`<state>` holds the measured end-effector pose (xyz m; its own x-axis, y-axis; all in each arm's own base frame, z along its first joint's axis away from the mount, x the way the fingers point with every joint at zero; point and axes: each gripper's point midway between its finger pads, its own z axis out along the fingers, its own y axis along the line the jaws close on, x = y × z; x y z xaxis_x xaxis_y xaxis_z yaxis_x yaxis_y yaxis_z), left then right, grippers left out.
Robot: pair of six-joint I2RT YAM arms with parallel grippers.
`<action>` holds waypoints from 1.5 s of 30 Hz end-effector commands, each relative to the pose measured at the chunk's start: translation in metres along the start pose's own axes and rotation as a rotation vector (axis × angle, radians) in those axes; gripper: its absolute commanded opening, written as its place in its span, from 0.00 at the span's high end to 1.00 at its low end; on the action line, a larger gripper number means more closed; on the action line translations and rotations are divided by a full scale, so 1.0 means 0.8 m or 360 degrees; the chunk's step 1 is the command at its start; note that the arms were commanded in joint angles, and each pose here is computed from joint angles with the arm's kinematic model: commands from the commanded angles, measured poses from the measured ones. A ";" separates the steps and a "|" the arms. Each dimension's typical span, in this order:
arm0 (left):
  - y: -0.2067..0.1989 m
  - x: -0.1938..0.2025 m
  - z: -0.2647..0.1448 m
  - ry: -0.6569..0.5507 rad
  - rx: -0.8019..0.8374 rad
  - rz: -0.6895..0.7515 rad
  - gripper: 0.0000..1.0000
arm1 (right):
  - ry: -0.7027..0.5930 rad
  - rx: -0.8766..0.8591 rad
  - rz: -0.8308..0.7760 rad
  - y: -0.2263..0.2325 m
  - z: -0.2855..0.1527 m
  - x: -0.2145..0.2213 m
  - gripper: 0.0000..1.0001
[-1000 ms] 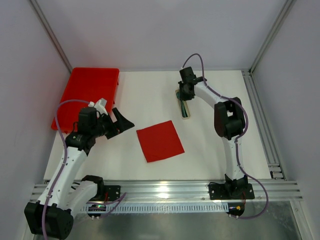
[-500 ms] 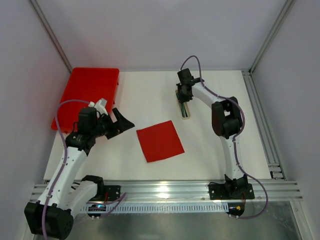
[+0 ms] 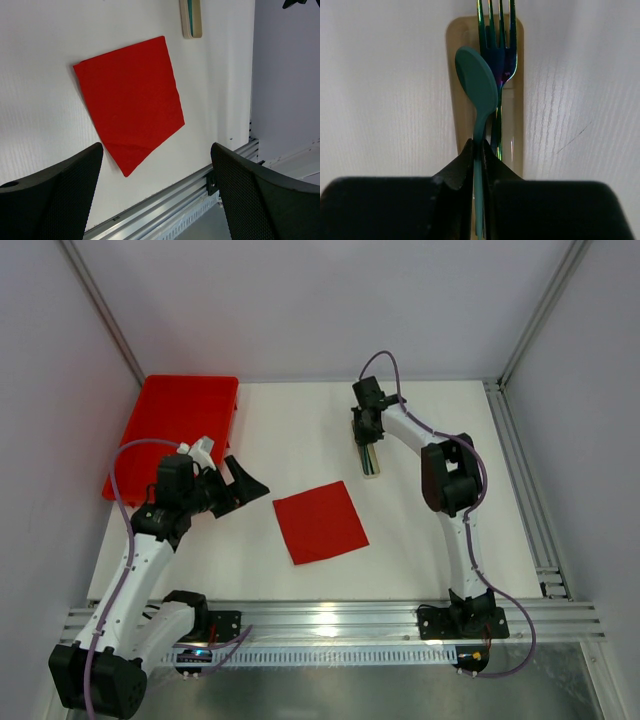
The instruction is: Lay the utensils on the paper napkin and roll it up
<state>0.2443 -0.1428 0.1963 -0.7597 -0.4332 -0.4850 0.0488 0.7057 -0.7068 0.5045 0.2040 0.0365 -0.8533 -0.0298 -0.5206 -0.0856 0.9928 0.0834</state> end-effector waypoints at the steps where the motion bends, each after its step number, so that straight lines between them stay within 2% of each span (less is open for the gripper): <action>1: -0.012 -0.006 -0.002 -0.0026 0.0072 0.0017 0.10 | -0.0147 0.0019 -0.0008 0.007 -0.032 -0.041 0.95; 8: -0.013 -0.008 -0.004 -0.0028 0.0052 0.0006 0.11 | -0.0273 0.0070 0.0036 0.002 -0.077 -0.060 0.96; 13: 0.001 -0.017 -0.013 -0.0084 -0.0115 -0.0054 0.13 | -0.0335 0.0063 0.0124 0.010 -0.114 -0.039 0.96; 16: 0.017 -0.024 -0.021 -0.0147 -0.0252 -0.0065 0.13 | -0.0322 0.0012 0.0214 0.026 -0.133 -0.010 0.96; 17: 0.021 -0.028 -0.026 -0.0187 -0.0291 -0.0062 0.13 | -0.0259 -0.0004 0.0286 0.031 -0.127 0.018 0.96; 19: 0.025 -0.031 -0.031 -0.0223 -0.0339 -0.0088 0.12 | -0.0289 -0.0107 0.0358 0.059 -0.149 0.030 0.96; 20: 0.028 -0.030 -0.034 -0.0235 -0.0367 -0.0117 0.12 | -0.0228 -0.0114 0.0482 0.063 -0.144 0.056 0.96; 22: 0.034 -0.032 -0.036 -0.0278 -0.0415 -0.0182 0.12 | -0.0254 -0.0292 0.0583 0.093 -0.165 0.065 0.96; 23: 0.036 -0.031 -0.036 -0.0286 -0.0434 -0.0200 0.12 | -0.0195 -0.0322 0.0597 0.107 -0.160 0.099 0.96; 25: 0.041 -0.031 -0.036 -0.0308 -0.0479 -0.0230 0.12 | -0.0235 -0.0374 0.0721 0.128 -0.173 0.106 0.96; 30: 0.039 -0.024 -0.034 -0.0299 -0.0482 -0.0251 0.12 | -0.0178 -0.0215 0.0954 0.130 -0.163 0.158 0.96; 34: 0.035 -0.020 -0.032 -0.0286 -0.0477 -0.0242 0.12 | -0.0203 -0.0124 0.1123 0.123 -0.159 0.180 0.96; 39: 0.034 -0.016 -0.031 -0.0270 -0.0471 -0.0231 0.12 | -0.0230 -0.0009 0.1140 0.125 -0.160 0.197 0.96; 45: 0.025 -0.012 -0.031 -0.0244 -0.0417 -0.0217 0.12 | -0.0258 0.0002 0.1002 0.142 -0.155 0.191 0.96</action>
<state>0.2361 -0.1078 0.1863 -0.6531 -0.5983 -0.4643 -0.2629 0.7540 -0.6019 0.2780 0.2936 0.0527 -0.7247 0.5462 -0.4201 0.4015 0.8302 0.3867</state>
